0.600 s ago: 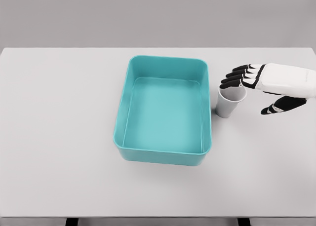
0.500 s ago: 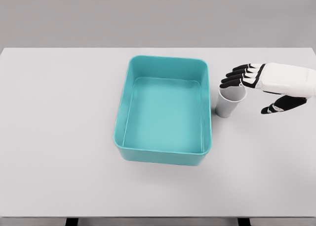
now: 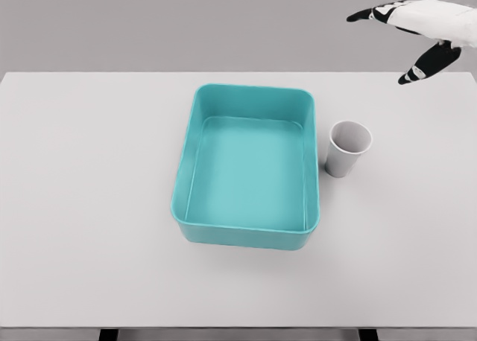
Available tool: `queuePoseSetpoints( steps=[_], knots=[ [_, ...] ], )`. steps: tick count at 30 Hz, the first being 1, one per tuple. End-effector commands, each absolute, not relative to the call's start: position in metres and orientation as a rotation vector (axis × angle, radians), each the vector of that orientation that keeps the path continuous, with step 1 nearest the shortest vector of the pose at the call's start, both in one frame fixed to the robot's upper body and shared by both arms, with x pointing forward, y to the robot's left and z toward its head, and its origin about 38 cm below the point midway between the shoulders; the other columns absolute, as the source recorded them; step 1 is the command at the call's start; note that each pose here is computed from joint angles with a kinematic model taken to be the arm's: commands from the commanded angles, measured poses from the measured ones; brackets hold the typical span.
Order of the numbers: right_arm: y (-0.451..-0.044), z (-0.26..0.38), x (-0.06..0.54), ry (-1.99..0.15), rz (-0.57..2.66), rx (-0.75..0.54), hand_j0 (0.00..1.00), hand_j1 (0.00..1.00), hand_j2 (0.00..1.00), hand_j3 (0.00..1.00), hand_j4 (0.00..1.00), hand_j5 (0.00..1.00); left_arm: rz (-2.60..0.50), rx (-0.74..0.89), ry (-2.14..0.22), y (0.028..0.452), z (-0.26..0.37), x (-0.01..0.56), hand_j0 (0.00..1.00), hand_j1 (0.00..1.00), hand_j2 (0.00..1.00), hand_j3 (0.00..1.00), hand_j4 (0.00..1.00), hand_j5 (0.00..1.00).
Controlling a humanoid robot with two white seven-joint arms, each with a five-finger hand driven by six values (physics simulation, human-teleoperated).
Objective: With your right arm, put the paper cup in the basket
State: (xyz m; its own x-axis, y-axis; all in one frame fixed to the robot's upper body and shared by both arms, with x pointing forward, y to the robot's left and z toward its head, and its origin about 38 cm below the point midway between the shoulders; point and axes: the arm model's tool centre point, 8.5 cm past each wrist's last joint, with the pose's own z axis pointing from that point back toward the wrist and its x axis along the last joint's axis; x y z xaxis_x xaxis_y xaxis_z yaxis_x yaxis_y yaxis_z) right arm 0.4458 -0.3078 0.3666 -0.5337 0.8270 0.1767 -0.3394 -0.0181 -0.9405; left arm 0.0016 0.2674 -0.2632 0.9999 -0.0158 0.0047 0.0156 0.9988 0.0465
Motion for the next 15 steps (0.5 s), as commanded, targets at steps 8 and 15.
queuePoseSetpoints(
  steps=[8, 15],
  knots=[
    [-0.284, 0.314, 0.461, -1.032, 1.785, -0.48, 1.0, 1.0, 1.0, 1.0, 1.0, 1.0, -0.016, 0.046, -0.007, 0.267, -0.263, 0.003, 1.0, 1.0, 1.0, 1.0, 1.0, 1.0],
    [-0.279, 0.286, 0.455, -0.964, 1.818, -0.408, 1.0, 1.0, 1.0, 1.0, 1.0, 1.0, -0.016, 0.046, -0.007, 0.267, -0.263, 0.003, 1.0, 1.0, 1.0, 1.0, 1.0, 1.0]
  ],
)
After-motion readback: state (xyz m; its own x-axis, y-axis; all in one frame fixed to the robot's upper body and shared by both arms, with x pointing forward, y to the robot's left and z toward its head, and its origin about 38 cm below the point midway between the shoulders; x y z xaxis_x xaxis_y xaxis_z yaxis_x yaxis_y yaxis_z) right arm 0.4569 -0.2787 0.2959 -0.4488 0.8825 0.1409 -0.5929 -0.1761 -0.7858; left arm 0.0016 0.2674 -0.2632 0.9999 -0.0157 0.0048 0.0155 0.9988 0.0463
